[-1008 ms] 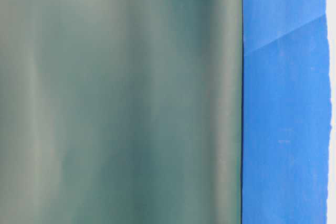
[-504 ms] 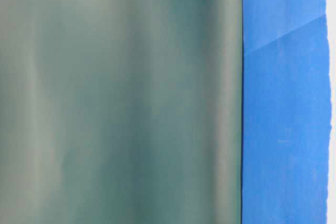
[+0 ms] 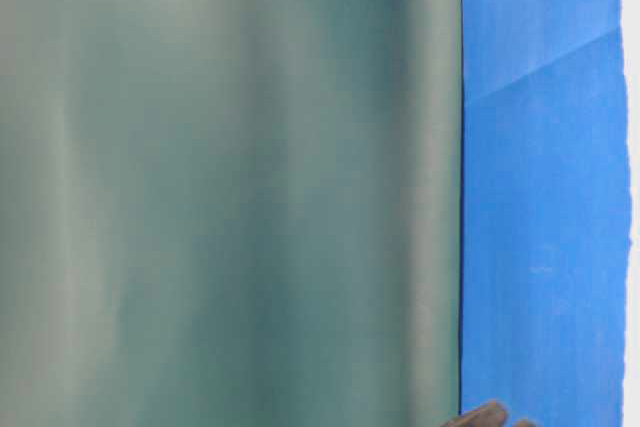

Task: Fold the blue towel.
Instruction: 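Release the folded edge and grasp the left and right ends of the strip, then lift the strip and rotate it with both grippers to lie vertically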

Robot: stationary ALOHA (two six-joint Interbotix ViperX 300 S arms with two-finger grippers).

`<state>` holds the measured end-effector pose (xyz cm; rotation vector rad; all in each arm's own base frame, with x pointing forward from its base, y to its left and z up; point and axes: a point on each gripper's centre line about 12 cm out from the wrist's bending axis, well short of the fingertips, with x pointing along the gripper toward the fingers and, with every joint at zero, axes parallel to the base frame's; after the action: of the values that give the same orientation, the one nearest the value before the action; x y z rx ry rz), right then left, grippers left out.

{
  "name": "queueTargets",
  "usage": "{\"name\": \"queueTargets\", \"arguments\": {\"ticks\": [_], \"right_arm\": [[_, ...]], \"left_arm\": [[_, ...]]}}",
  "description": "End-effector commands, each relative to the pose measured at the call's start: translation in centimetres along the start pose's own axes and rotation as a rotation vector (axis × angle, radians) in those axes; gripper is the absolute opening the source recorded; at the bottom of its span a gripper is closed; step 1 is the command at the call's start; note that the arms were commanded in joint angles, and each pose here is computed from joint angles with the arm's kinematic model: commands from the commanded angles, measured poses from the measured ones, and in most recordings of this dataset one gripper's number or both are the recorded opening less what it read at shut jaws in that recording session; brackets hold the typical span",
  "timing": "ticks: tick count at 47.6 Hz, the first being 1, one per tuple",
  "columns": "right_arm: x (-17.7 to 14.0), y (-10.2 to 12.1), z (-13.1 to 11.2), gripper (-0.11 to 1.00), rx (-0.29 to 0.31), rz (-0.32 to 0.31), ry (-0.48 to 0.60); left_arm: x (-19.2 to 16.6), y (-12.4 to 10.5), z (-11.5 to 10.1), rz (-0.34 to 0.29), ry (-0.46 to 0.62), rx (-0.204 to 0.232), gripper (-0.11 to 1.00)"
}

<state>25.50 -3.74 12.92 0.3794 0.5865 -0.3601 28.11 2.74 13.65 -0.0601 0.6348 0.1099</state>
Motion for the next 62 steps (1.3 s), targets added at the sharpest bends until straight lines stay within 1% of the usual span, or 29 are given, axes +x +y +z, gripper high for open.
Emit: {"name": "queueTargets", "arguments": {"ticks": [1, 14, 17, 20, 23, 25, 28, 33, 35, 37, 40, 43, 45, 53, 57, 59, 62], "right_arm": [[0.7, 0.2, 0.5, 0.9, -0.006, -0.004, -0.004], [3.8, 0.0, -1.4, 0.88, -0.018, -0.052, 0.106], [4.0, -0.1, -1.7, 0.86, -0.018, -0.057, 0.118], [4.2, 0.0, -2.0, 0.83, -0.022, -0.058, 0.126], [4.2, 0.1, -2.3, 0.78, -0.028, -0.055, 0.138], [4.2, 0.3, -2.5, 0.72, -0.035, -0.049, 0.142], [4.1, 0.7, -2.7, 0.63, -0.044, -0.04, 0.148], [4.1, 1.2, -2.9, 0.42, -0.059, -0.023, 0.151], [4.0, 1.4, -3.1, 0.35, -0.066, -0.017, 0.155], [4.0, 1.6, -3.1, 0.25, -0.069, -0.014, 0.156], [4.0, 1.6, -3.2, 0.15, -0.071, -0.011, 0.158], [3.9, 1.6, -3.1, 0.08, -0.069, -0.011, 0.156], [4.0, 1.7, -3.1, 0.05, -0.067, -0.011, 0.155], [3.7, 1.8, -2.6, 0.05, -0.065, -0.003, 0.136], [3.3, 2.0, -2.1, 0.05, -0.059, 0.007, 0.116], [3.0, 2.1, -1.8, 0.05, -0.059, 0.015, 0.104], [2.5, 2.3, -1.1, 0.05, -0.053, 0.029, 0.078]], "left_arm": [[0.7, 0.3, 0.3, 0.01, 0.004, -0.006, 0.63], [3.7, 0.5, -2.5, 0.017, 0.127, -0.014, 0.63], [3.9, 0.5, -2.9, 0.018, 0.142, -0.021, 0.61], [4.0, 0.5, -3.4, 0.017, 0.157, -0.025, 0.58], [4.1, 0.4, -3.7, 0.016, 0.168, -0.032, 0.51], [4.1, 0.3, -3.7, 0.015, 0.17, -0.036, 0.44], [4.2, 0.1, -3.9, 0.011, 0.176, -0.039, 0.3], [4.3, -0.4, -3.9, -0.001, 0.178, -0.033, 0.08], [4.3, -0.6, -3.9, -0.006, 0.18, -0.029, 0.02], [4.3, -0.7, -3.9, -0.009, 0.18, -0.026, 0.02], [4.3, -0.8, -3.9, -0.013, 0.18, -0.024, 0.02], [4.3, -0.8, -3.8, -0.012, 0.18, -0.029, 0.02], [4.3, -0.8, -3.8, -0.012, 0.179, -0.032, 0.02], [4.2, -0.9, -3.7, -0.012, 0.177, -0.032, 0.02], [4.0, -0.9, -3.2, -0.014, 0.174, -0.032, 0.02], [3.8, -0.9, -2.8, -0.015, 0.173, -0.033, 0.02], [3.4, -1.0, -1.6, -0.018, 0.161, -0.032, 0.02]]}}
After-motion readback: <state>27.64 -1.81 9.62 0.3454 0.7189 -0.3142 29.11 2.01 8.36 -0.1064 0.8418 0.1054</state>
